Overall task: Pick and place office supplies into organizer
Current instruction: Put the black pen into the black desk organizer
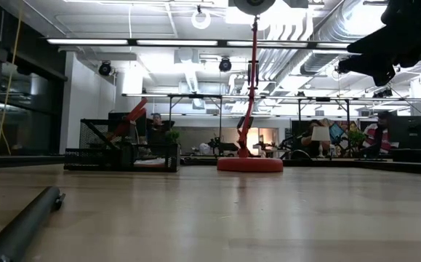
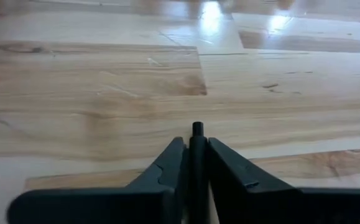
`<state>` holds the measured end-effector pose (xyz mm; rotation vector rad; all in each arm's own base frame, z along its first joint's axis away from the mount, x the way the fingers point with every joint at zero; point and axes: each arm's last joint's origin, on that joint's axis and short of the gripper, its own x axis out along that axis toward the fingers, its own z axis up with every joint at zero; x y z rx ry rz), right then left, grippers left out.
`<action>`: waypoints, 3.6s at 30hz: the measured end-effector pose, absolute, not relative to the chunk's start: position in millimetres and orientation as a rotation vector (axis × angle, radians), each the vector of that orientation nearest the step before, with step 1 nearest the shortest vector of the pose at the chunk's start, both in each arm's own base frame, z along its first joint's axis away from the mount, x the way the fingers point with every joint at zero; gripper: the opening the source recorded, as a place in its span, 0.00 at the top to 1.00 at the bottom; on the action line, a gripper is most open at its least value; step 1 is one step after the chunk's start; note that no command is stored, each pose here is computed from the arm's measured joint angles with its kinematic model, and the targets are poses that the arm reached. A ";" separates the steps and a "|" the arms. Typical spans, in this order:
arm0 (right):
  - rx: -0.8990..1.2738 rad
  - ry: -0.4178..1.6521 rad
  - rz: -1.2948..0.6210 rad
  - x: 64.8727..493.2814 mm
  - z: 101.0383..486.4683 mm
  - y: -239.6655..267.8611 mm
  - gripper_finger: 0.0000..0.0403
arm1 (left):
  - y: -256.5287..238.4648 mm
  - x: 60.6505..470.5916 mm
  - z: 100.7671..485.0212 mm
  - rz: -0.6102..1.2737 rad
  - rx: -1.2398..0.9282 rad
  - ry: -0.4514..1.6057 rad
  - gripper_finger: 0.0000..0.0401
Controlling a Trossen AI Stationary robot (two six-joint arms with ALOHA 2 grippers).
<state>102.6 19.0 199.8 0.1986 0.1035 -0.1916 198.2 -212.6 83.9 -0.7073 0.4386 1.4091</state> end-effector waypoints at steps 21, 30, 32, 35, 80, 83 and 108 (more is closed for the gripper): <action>0.199 0.104 -0.189 102.6 199.8 19.1 0.46 | -216.7 201.1 96.1 1.389 -0.621 0.405 0.98; 0.199 0.104 -0.190 102.6 199.8 19.1 0.46 | -211.9 199.6 106.1 1.343 -0.513 0.344 1.00; 0.199 0.103 -0.190 102.6 199.8 19.1 0.46 | -210.9 199.6 110.7 1.324 -0.498 0.328 1.00; 0.199 0.103 -0.192 102.6 199.8 19.0 0.46 | -209.6 199.5 116.9 1.283 -0.447 0.321 1.00; 0.190 0.124 -0.192 102.3 197.7 19.0 0.46 | -183.7 272.2 178.8 0.866 -0.432 1.297 0.47; 0.190 0.124 -0.192 102.3 197.7 19.0 0.46 | -174.8 278.1 178.2 0.869 -0.428 1.302 0.49; 0.187 0.130 -0.196 102.2 197.1 18.9 0.46 | -204.3 240.5 181.1 0.893 -0.506 1.157 0.48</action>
